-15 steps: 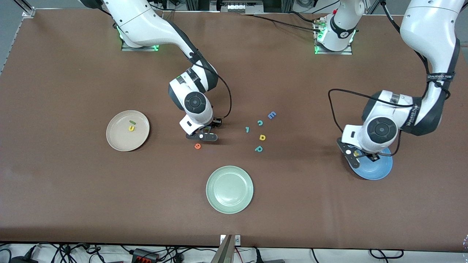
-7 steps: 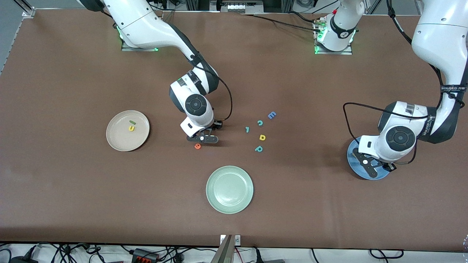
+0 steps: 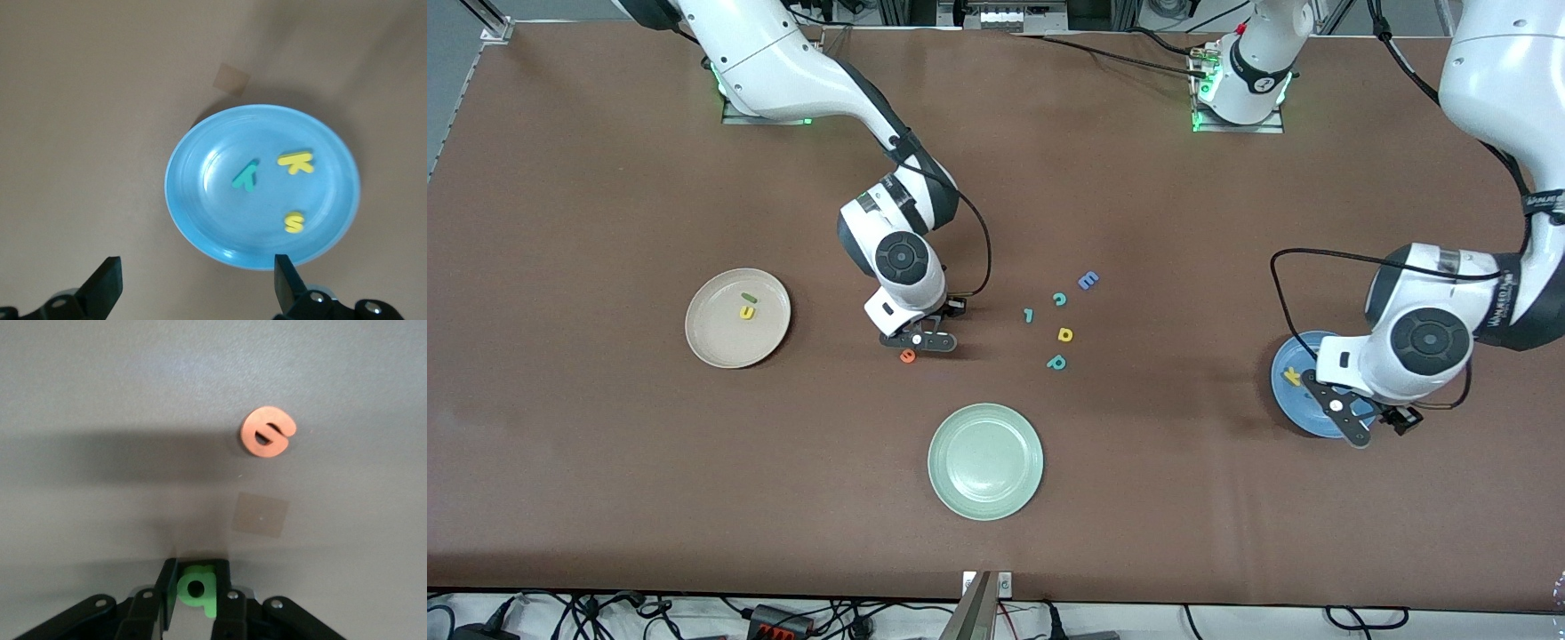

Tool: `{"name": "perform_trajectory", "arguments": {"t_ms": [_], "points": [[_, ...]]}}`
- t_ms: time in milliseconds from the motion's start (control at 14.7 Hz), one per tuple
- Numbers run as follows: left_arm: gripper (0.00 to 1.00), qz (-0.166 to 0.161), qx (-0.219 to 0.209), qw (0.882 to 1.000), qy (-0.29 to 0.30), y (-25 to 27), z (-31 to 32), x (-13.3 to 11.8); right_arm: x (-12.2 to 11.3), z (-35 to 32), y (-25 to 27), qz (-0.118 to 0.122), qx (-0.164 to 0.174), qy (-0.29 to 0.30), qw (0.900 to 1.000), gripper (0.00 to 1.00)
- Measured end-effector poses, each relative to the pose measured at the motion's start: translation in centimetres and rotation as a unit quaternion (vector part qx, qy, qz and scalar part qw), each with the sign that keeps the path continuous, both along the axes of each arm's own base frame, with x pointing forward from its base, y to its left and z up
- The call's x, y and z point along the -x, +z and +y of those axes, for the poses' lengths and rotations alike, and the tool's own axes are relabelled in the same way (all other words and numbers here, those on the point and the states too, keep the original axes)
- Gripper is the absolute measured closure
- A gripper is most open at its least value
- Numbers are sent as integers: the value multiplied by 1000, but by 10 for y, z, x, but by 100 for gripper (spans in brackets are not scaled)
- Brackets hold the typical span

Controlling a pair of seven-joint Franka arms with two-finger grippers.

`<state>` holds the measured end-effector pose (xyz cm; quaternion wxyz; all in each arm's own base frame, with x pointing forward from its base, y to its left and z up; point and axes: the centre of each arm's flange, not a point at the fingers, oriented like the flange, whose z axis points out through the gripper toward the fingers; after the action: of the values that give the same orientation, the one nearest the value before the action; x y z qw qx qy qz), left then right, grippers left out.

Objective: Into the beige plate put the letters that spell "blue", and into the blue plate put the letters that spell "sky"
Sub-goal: 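Release the y and retract the left gripper while the right gripper carries q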

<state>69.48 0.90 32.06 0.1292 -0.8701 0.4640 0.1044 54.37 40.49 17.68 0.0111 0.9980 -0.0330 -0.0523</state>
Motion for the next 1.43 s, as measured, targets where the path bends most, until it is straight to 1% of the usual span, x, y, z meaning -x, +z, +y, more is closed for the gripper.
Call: {"name": "perform_trajectory", "arguments": {"t_ms": [136, 204, 340, 476, 543, 679, 883, 951, 1155, 1223, 1291, 1427], "points": [[0, 15, 19, 999, 39, 32, -2, -2, -4, -4, 1, -2, 1, -4, 1000, 73], [0, 20, 21, 998, 63, 44, -3, -1, -6, -6, 2, -3, 0, -6, 1000, 73], [0, 21, 7, 991, 128, 62, -13, 4, -21, -18, 15, -13, -3, -16, 1000, 73], [0, 13, -9, 980, 197, 84, -37, 11, -42, -42, 44, -18, -3, -22, 1000, 73], [0, 7, -9, 972, 233, 97, -52, 15, -51, -60, 60, -11, 2, -21, 1000, 73], [0, -4, 14, 954, 300, 125, -71, 25, -70, -115, 84, 16, 14, -4, 1000, 73], [0, -33, 63, 932, 355, 183, -68, 30, -87, -212, 89, 49, 11, 22, 998, 73], [0, -40, 79, 922, 376, 205, -62, 35, -89, -241, 86, 56, 7, 31, 998, 73], [0, -46, 132, 886, 441, 265, -36, 60, -84, -305, 76, 78, -3, 50, 996, 73], [0, -49, 137, 879, 454, 280, -28, 70, -80, -317, 72, 84, -7, 57, 995, 73], [0, -54, 135, 875, 462, 289, -24, 80, -76, -323, 68, 91, -8, 62, 994, 73], [0, -55, 125, 873, 467, 293, -23, 97, -63, -329, 57, 107, -6, 71, 992, 73]]}}
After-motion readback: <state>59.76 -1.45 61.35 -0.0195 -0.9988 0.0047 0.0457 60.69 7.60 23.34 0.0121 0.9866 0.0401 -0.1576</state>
